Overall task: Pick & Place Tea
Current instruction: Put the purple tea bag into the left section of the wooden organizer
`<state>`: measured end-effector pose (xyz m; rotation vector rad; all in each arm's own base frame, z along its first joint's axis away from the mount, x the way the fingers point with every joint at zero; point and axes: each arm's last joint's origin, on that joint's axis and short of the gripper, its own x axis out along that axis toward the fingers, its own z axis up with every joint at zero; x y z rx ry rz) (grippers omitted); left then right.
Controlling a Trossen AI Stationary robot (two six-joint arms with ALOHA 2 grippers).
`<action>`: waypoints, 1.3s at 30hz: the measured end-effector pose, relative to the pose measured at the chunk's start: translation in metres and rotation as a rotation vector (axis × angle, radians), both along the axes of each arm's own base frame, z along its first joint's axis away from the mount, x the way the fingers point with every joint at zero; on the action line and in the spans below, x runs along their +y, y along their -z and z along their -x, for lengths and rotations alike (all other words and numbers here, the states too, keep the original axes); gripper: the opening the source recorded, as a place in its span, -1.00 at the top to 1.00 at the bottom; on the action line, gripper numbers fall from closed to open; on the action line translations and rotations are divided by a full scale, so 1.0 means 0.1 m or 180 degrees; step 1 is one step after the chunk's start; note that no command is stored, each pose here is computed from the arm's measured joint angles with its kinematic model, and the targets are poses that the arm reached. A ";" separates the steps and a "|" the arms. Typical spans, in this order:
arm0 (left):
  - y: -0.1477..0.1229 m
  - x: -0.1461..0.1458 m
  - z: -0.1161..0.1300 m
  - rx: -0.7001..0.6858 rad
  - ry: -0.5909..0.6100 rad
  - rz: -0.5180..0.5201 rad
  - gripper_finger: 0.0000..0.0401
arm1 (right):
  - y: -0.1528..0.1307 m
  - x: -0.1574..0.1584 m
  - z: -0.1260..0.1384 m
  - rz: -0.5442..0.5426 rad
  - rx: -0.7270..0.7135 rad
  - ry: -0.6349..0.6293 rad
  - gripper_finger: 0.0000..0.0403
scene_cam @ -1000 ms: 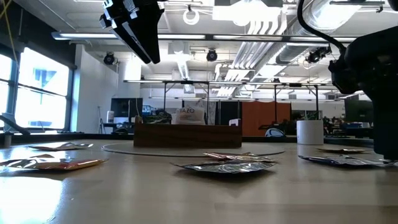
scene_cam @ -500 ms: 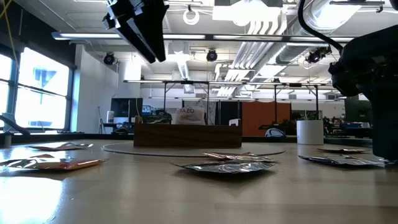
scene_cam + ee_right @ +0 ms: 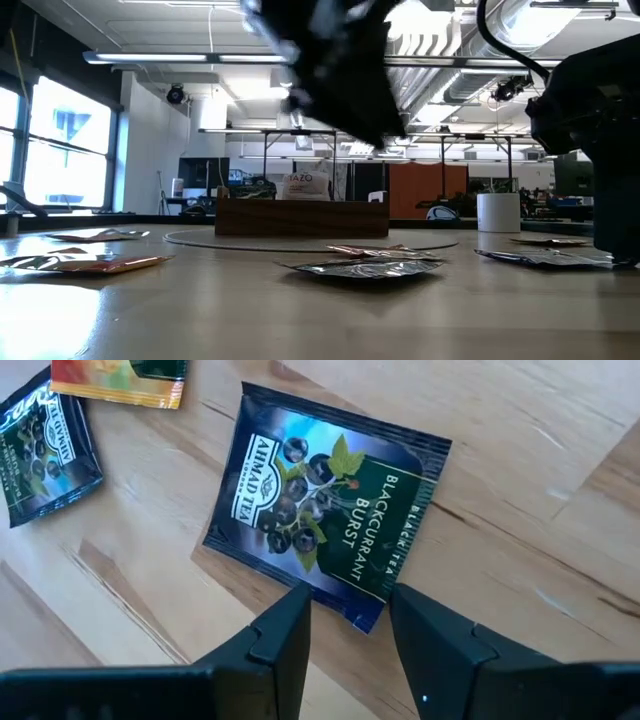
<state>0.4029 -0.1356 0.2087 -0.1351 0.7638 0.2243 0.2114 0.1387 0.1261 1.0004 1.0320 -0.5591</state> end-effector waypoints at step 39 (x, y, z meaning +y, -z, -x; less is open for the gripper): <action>0.88 0.29 -0.52 -0.0075 0.0106 0.0442 0.12 | 0.05 -0.03 -0.15 0.0456 -0.0428 -0.0231 0.32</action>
